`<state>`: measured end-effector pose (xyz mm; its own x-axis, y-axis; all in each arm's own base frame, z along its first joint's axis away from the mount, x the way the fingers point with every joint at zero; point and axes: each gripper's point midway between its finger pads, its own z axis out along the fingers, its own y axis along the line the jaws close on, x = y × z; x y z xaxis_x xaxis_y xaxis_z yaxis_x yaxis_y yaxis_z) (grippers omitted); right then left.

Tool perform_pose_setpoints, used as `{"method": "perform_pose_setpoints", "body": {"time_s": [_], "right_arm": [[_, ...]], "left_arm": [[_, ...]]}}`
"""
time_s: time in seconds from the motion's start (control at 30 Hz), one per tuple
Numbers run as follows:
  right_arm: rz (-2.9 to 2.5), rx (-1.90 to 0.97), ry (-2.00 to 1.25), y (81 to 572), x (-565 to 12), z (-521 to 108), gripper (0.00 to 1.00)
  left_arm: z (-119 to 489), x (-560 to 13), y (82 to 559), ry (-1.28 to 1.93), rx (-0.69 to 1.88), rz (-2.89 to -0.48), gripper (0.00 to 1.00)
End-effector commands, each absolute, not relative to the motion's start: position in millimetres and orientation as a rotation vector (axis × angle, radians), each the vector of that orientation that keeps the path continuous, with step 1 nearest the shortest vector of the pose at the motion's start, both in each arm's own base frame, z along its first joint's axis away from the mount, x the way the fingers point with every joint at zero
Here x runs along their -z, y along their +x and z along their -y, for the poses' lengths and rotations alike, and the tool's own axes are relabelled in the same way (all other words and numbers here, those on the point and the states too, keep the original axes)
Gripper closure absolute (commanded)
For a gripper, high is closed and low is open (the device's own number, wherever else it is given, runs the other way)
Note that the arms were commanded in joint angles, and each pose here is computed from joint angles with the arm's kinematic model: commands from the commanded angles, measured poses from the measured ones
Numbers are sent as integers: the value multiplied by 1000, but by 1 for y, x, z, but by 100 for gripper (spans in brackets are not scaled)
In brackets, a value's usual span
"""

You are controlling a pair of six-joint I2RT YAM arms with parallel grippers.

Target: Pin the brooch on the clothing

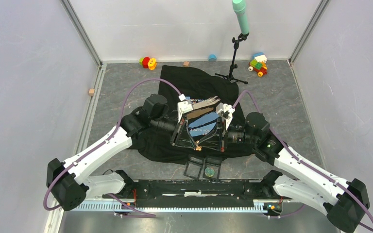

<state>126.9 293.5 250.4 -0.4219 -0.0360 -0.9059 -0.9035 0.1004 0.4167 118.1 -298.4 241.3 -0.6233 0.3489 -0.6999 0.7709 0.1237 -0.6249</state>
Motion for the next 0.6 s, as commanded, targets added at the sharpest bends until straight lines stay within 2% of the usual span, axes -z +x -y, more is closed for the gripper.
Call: {"method": "perform_pose_setpoints", "body": {"time_s": [0.0,0.07,0.13,0.2,0.33,0.4,0.47,0.57], "right_arm": [[-1529,-1427,-961,126,-271,-294,100],[-1529,-1429,-963,126,-271,-294,100],[-1531,-1431,-966,125,-270,-294,100],[-1533,-1428,-965,126,-268,-293,98],[-1478,-1415,-943,125,-273,-289,53],[-1413,-1430,-930,120,-280,-286,37],[-1337,-1476,-921,110,-287,-283,29],[-1313,-1479,-894,109,-287,-280,25]], "left_arm": [[303,-257,112,1183,1522,-1915,83],[304,-257,112,1186,1523,-1917,88],[305,-258,111,1195,1522,-1909,97],[304,-260,113,1191,1495,-1898,98],[298,-267,132,1108,1321,-1849,98],[296,-276,132,1087,1313,-1800,98],[296,-281,130,1079,1326,-1768,98],[297,-286,125,1092,1361,-1745,98]]}}
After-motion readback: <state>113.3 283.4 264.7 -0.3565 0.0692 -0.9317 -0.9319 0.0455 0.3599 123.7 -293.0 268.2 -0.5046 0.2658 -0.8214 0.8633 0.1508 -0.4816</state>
